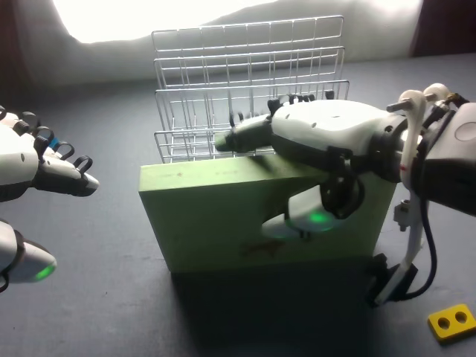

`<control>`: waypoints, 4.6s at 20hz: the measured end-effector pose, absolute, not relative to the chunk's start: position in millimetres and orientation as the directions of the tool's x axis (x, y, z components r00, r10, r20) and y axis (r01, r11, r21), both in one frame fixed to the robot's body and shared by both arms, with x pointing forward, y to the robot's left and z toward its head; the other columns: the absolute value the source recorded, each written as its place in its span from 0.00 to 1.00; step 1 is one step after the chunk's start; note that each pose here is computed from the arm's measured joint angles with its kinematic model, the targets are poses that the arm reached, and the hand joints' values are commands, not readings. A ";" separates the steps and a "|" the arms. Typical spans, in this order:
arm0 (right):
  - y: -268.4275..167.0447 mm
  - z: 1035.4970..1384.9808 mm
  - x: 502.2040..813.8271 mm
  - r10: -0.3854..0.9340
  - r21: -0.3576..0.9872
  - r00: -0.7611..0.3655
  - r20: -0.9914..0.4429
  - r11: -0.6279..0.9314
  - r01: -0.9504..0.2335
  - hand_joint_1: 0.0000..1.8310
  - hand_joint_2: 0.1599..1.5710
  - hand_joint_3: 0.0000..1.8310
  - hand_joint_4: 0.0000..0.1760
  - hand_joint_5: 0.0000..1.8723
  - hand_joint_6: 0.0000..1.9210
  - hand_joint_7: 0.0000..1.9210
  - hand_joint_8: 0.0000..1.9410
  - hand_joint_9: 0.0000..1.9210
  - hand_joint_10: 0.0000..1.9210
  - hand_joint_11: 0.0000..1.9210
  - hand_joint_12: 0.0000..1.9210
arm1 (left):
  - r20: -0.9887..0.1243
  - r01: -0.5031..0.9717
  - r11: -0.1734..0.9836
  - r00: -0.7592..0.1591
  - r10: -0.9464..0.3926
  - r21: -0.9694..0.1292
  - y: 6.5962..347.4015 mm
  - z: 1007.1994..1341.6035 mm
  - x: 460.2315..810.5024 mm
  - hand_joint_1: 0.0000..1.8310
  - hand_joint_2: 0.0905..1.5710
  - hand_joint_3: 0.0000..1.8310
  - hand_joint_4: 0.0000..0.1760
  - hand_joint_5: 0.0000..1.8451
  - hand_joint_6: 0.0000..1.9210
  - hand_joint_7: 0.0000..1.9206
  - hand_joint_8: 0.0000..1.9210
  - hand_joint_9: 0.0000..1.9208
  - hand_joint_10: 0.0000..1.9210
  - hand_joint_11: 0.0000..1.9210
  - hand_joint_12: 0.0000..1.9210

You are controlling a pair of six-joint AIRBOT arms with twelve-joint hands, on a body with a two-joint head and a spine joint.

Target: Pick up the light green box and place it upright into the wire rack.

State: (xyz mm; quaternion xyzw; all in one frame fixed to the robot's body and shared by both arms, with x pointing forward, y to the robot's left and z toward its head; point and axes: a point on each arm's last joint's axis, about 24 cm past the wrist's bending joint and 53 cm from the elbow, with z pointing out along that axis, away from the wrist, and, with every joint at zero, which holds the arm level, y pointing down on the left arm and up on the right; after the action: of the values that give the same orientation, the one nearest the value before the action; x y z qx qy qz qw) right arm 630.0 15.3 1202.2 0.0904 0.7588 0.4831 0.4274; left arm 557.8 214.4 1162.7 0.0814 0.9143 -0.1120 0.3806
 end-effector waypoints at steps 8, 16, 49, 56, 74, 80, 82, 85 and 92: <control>15.7 1202.5 626.8 0.534 0.797 -0.615 -0.580 0.529 -0.293 0.75 0.70 0.00 0.00 0.47 0.53 0.51 0.54 0.41 0.75 0.25 0.95 | -0.714 0.236 0.961 -0.697 0.064 -0.144 213.4 1162.7 557.3 0.18 0.80 0.00 0.04 0.09 0.00 0.11 0.00 0.09 0.00 0.00 0.33; 5.5 1231.6 633.3 0.561 0.792 -0.570 -0.600 0.517 -0.325 0.75 0.70 0.00 0.00 0.48 0.51 0.49 0.57 0.40 0.76 0.25 0.97 | -0.714 0.236 0.961 -0.697 0.064 -0.144 213.5 1162.8 557.4 0.19 0.80 0.00 0.04 0.09 0.00 0.11 0.00 0.09 0.00 0.00 0.33; -1.4 1337.9 677.8 0.623 0.768 -0.453 -0.637 0.464 -0.442 0.75 0.70 0.00 0.00 0.50 0.49 0.48 0.61 0.38 0.76 0.25 0.96 | -0.716 0.243 0.959 -0.695 0.068 -0.145 210.4 1163.5 557.8 0.19 0.80 0.00 0.06 0.09 0.00 0.11 0.00 0.10 0.00 0.00 0.31; 4.8 1342.1 692.9 0.644 0.782 -0.451 -0.619 0.452 -0.428 0.75 0.71 0.00 0.00 0.49 0.48 0.47 0.62 0.39 0.77 0.27 0.94 | -0.715 0.243 0.959 -0.696 0.069 -0.145 210.2 1163.3 557.6 0.19 0.80 0.00 0.08 0.10 0.00 0.11 0.00 0.11 0.00 0.00 0.32; 4.8 1322.0 713.5 0.666 0.796 -0.438 -0.604 0.480 -0.369 0.74 0.71 0.00 0.00 0.49 0.50 0.47 0.62 0.39 0.76 0.25 0.93 | -0.714 0.251 0.957 -0.696 0.074 -0.146 207.2 1163.4 557.4 0.19 0.79 0.00 0.02 0.11 0.00 0.13 0.00 0.11 0.00 0.00 0.33; 5.4 1324.6 716.8 0.669 0.789 -0.423 -0.611 0.478 -0.386 0.69 0.69 0.00 0.00 0.52 0.45 0.49 0.63 0.40 0.71 0.27 0.93 | -0.714 0.251 0.957 -0.696 0.074 -0.146 207.2 1163.3 557.4 0.19 0.80 0.00 0.01 0.11 0.00 0.13 0.00 0.11 0.00 0.00 0.33; 4.9 1324.4 719.0 0.673 0.794 -0.424 -0.605 0.474 -0.381 0.74 0.71 0.00 0.00 0.47 0.52 0.47 0.61 0.39 0.76 0.25 0.94 | -0.714 0.251 0.957 -0.697 0.074 -0.146 207.3 1163.3 557.4 0.20 0.79 0.00 0.03 0.11 0.00 0.13 0.00 0.11 0.00 0.00 0.33; 4.5 1318.5 719.5 0.672 0.795 -0.428 -0.604 0.478 -0.372 0.75 0.71 0.00 0.00 0.48 0.52 0.48 0.60 0.40 0.75 0.26 0.92 | -0.714 0.251 0.957 -0.696 0.074 -0.146 207.1 1163.3 557.4 0.17 0.80 0.00 0.07 0.10 0.00 0.12 0.00 0.11 0.00 0.00 0.32; 6.8 1296.1 732.6 0.669 0.803 -0.444 -0.595 0.492 -0.335 0.75 0.70 0.00 0.00 0.49 0.48 0.48 0.60 0.40 0.75 0.27 0.93 | -0.713 0.254 0.956 -0.697 0.077 -0.146 205.8 1163.1 557.3 0.20 0.79 0.00 0.04 0.11 0.00 0.13 0.00 0.11 0.00 0.00 0.33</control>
State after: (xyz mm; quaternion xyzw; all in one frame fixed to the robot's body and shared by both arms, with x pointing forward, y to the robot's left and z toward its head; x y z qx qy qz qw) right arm 732.6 6.8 1296.1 0.1203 0.6948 0.4893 0.5132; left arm 557.3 205.8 1163.1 0.0904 0.9138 -0.1172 0.3783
